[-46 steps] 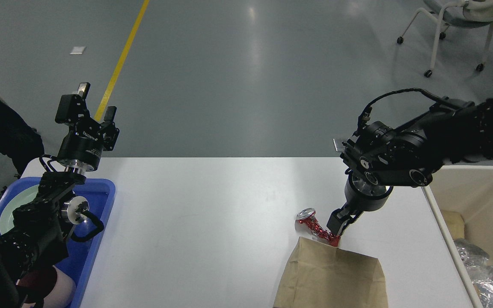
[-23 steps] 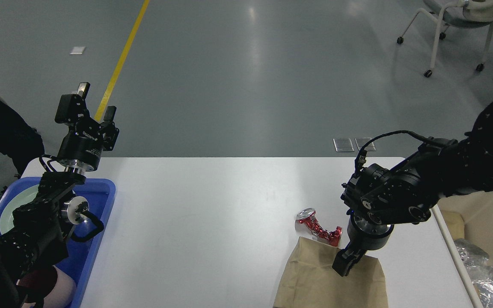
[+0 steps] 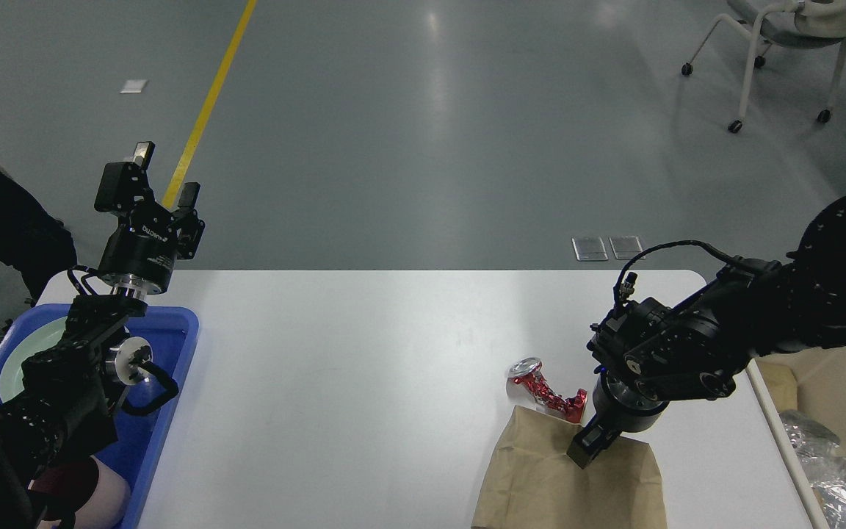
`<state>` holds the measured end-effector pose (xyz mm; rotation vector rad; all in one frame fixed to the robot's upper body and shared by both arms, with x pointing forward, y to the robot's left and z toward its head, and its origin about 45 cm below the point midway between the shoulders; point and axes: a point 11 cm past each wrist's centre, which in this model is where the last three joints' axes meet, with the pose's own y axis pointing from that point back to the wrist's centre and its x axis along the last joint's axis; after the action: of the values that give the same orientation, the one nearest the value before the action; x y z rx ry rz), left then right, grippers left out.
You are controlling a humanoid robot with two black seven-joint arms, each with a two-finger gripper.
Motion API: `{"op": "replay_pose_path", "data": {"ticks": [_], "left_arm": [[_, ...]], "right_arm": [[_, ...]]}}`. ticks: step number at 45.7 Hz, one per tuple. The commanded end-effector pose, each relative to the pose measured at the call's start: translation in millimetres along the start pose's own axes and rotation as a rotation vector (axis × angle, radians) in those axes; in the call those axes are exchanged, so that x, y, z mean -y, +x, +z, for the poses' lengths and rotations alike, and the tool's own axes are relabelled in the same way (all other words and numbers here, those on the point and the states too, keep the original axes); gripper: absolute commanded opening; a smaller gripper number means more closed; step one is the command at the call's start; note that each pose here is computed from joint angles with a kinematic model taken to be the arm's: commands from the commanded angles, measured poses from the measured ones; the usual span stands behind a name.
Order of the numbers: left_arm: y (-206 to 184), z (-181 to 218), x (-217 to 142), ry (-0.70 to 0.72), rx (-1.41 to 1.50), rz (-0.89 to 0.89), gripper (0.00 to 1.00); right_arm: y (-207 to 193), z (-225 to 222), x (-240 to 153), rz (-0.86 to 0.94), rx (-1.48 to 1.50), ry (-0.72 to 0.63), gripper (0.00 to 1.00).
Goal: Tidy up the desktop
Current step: 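Lower the right gripper onto the brown paper bag and grasp it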
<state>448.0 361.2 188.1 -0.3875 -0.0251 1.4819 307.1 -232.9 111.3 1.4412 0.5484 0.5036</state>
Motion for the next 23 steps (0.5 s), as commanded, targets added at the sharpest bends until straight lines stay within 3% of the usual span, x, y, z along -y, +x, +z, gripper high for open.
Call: {"op": "replay_pose_path", "data": {"ticks": [1,12,23], "left_arm": [[0.0,0.0,0.0,0.000,0.000,0.000,0.96],[0.0,0.0,0.0,0.000,0.000,0.000,0.96],[0.1,0.0,0.0,0.000,0.001,0.001,0.96]], "right_arm": [[1.4,-0.7,-0.1,0.007,0.004,0.005,0.00],[5.2,-3.8,-3.3,0.017,0.004,0.015,0.00],[29.5,-39.3,-17.6,0.097,0.004,0.132,0.00]]}}
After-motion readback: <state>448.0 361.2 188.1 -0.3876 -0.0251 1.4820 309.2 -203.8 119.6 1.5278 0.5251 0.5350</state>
